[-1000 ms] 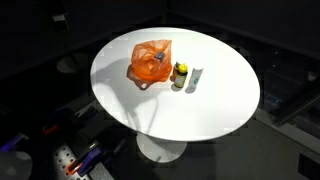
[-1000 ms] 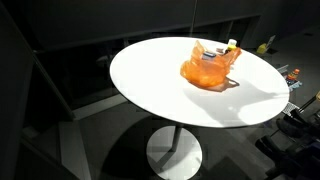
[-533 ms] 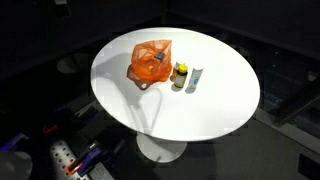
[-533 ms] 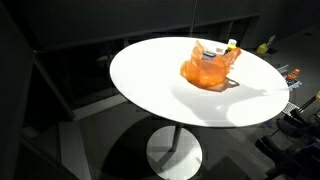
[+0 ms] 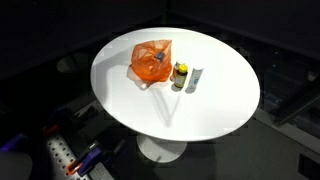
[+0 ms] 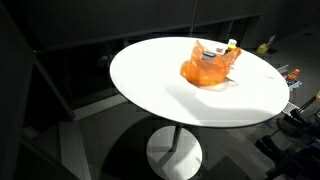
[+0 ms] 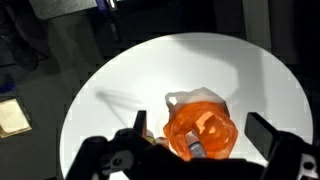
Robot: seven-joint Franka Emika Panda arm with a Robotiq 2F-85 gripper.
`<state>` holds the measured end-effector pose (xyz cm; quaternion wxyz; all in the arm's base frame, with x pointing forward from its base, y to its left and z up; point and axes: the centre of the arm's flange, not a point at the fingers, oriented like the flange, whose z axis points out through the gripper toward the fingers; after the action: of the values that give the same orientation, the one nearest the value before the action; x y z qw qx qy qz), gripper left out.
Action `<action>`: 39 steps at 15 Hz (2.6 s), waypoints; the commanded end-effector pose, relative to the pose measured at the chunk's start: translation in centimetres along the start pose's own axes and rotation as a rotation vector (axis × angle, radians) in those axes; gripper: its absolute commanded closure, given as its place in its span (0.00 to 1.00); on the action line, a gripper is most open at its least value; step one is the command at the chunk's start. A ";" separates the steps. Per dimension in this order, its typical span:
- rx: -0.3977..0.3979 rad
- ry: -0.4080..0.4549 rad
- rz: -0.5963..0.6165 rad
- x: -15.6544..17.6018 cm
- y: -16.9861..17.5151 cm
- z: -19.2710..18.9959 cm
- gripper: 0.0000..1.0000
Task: Put the white bottle into the carrier bag
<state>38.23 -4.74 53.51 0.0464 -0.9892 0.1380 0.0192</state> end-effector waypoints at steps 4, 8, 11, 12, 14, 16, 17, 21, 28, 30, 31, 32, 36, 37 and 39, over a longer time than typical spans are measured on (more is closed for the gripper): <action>-0.039 0.026 0.094 9.1 2.3 -0.1 0.00; -0.054 0.091 0.147 13.2 4.3 2.0 0.00; -0.031 0.121 0.204 15.5 5.8 3.4 0.00; -0.025 0.126 0.222 16.2 6.2 3.8 0.00; -0.029 0.128 0.246 17.2 6.9 4.5 0.00; -0.028 0.113 0.265 17.7 7.4 4.9 0.00; -0.041 0.113 0.228 16.2 7.2 5.5 0.00; -0.043 0.112 0.239 16.9 7.5 5.7 0.00; -0.034 0.106 0.269 19.5 7.6 6.1 0.00; -0.034 0.098 0.284 21.4 7.7 6.8 0.00; -0.032 0.088 0.280 22.6 7.8 7.3 0.00; -0.032 0.090 0.284 23.8 7.8 7.9 0.00; -0.051 0.060 0.285 28.2 7.7 10.8 0.00; -0.060 0.052 0.285 29.3 7.8 11.8 0.00; -0.072 0.035 0.282 31.3 7.9 13.7 0.00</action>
<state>61.45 -18.14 39.09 0.0057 -0.9639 0.2663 0.0021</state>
